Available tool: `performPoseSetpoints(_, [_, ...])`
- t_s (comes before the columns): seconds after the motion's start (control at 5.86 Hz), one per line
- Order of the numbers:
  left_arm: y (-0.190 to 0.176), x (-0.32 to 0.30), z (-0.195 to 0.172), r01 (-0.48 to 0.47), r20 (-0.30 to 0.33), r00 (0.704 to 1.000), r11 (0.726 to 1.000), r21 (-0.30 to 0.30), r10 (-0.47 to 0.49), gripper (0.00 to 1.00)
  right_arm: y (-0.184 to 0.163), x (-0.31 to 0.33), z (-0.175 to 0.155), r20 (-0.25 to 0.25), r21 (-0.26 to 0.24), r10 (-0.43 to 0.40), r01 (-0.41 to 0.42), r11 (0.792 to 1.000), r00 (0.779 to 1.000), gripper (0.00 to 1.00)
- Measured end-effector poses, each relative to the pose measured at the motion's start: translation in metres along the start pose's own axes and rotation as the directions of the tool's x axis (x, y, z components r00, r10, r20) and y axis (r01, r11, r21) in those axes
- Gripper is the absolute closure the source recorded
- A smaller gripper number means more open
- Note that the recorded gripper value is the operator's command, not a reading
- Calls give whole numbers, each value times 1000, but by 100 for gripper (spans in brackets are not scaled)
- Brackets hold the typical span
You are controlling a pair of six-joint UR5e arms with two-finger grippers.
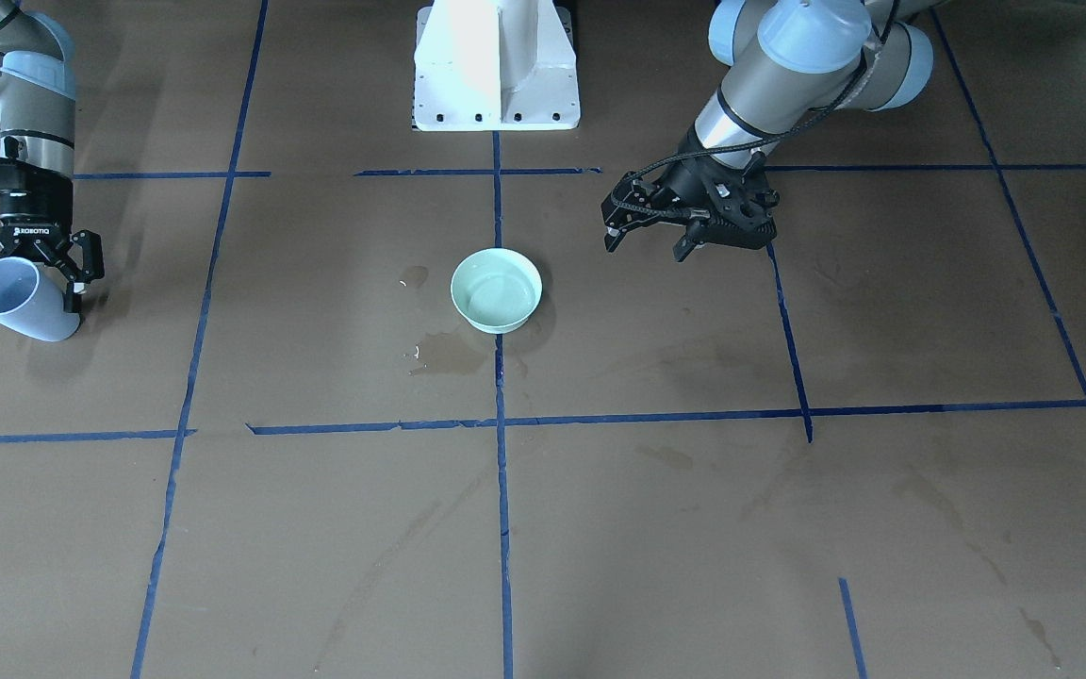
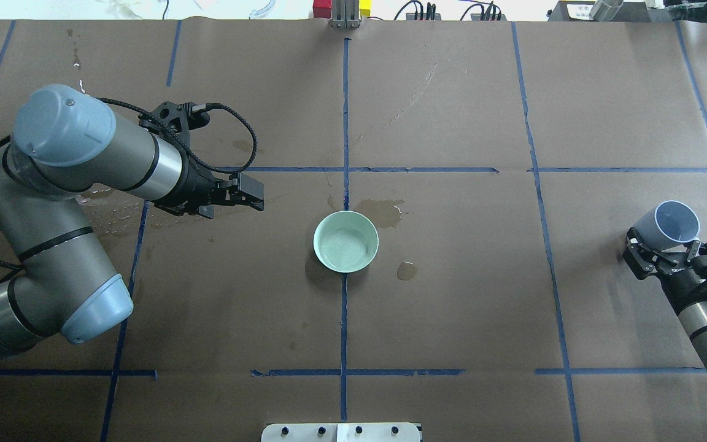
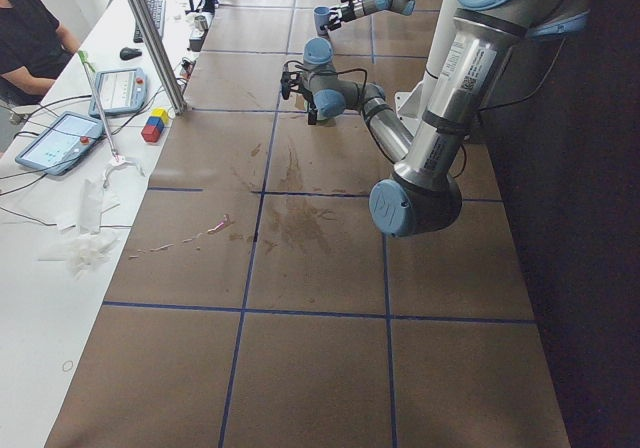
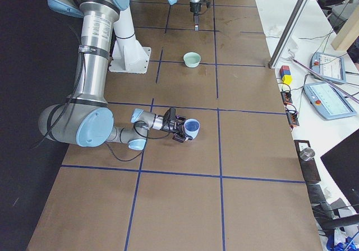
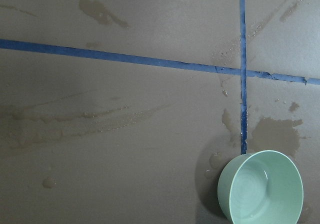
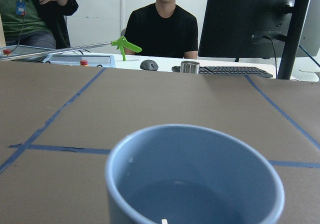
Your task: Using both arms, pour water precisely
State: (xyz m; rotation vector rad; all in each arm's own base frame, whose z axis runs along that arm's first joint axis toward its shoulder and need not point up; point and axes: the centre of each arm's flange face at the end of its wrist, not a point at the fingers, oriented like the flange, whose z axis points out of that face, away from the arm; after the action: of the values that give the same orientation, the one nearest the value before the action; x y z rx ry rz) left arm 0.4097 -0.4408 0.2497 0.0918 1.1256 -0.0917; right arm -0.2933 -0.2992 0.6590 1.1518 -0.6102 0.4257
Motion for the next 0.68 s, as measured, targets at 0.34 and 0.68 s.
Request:
performPoseSetpoints(0.34, [1,-3,0,2,3,1000,1000,-1,-2,1,-4,-9,4,3,10,12,-12,1000,1000,5])
performPoseSetpoints(0.68, [1,-3,0,2,3,1000,1000,-1,-2,1,-7,-7,5,1,17,15,-15,1000,1000,47])
